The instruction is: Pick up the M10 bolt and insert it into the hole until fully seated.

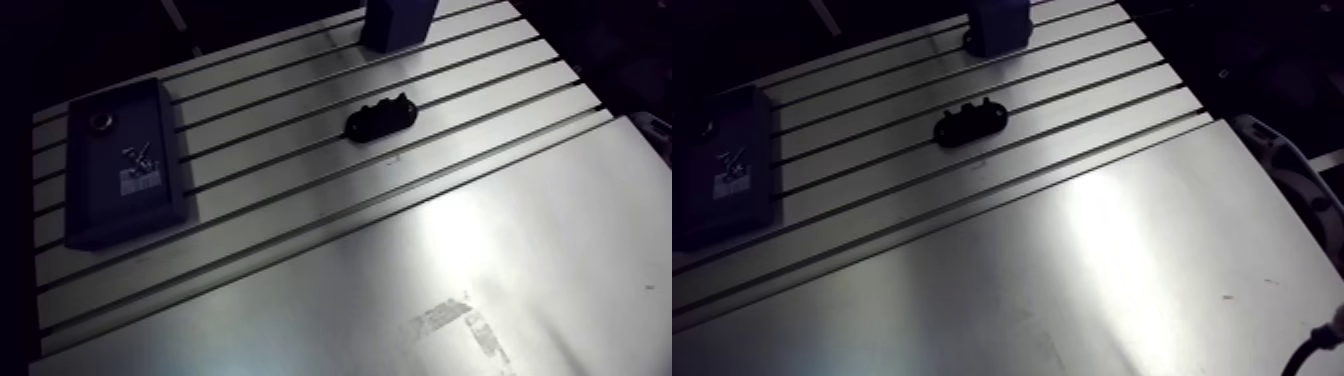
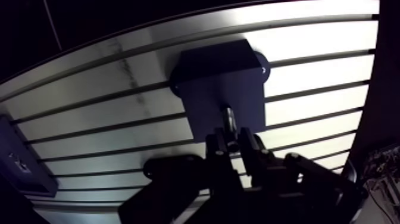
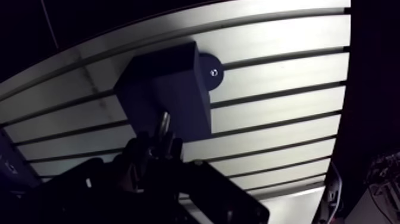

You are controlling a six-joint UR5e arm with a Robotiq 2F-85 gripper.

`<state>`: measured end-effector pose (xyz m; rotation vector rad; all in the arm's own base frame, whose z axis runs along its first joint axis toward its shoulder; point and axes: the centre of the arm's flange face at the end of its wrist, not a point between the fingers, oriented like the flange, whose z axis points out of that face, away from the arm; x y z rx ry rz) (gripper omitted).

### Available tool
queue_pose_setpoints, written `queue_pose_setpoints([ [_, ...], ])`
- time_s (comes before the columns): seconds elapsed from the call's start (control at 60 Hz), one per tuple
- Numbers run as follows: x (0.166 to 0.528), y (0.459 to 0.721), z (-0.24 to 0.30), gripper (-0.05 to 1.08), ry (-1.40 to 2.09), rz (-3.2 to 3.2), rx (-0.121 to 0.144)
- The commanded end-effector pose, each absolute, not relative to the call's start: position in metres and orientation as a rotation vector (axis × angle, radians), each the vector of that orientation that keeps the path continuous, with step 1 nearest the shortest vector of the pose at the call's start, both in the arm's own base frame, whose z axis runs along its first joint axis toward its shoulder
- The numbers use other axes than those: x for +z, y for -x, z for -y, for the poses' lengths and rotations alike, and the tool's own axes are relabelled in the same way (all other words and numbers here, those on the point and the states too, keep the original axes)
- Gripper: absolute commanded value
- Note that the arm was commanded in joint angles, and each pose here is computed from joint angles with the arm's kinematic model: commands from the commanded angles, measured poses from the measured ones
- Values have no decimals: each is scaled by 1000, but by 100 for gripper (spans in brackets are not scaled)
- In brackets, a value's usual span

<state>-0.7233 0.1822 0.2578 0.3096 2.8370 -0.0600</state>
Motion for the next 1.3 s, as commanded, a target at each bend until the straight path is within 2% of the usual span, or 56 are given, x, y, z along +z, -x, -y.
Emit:
queue_pose_setpoints([
  [0.017,257,724,-181,108,-309,-2838,-63],
  [1.183,245,720,-181,107,-314,-2822,-73],
  [1.233,244,721,-181,104,-314,-2837,-70],
  [1.25,244,722,-181,97,-315,-2843,-65],
  [1.267,244,722,-181,97,-315,-2843,-65],
  [1.283,243,722,-181,84,-315,-2848,-63],
  [1.3,243,722,-181,84,-315,-2848,-63],
])
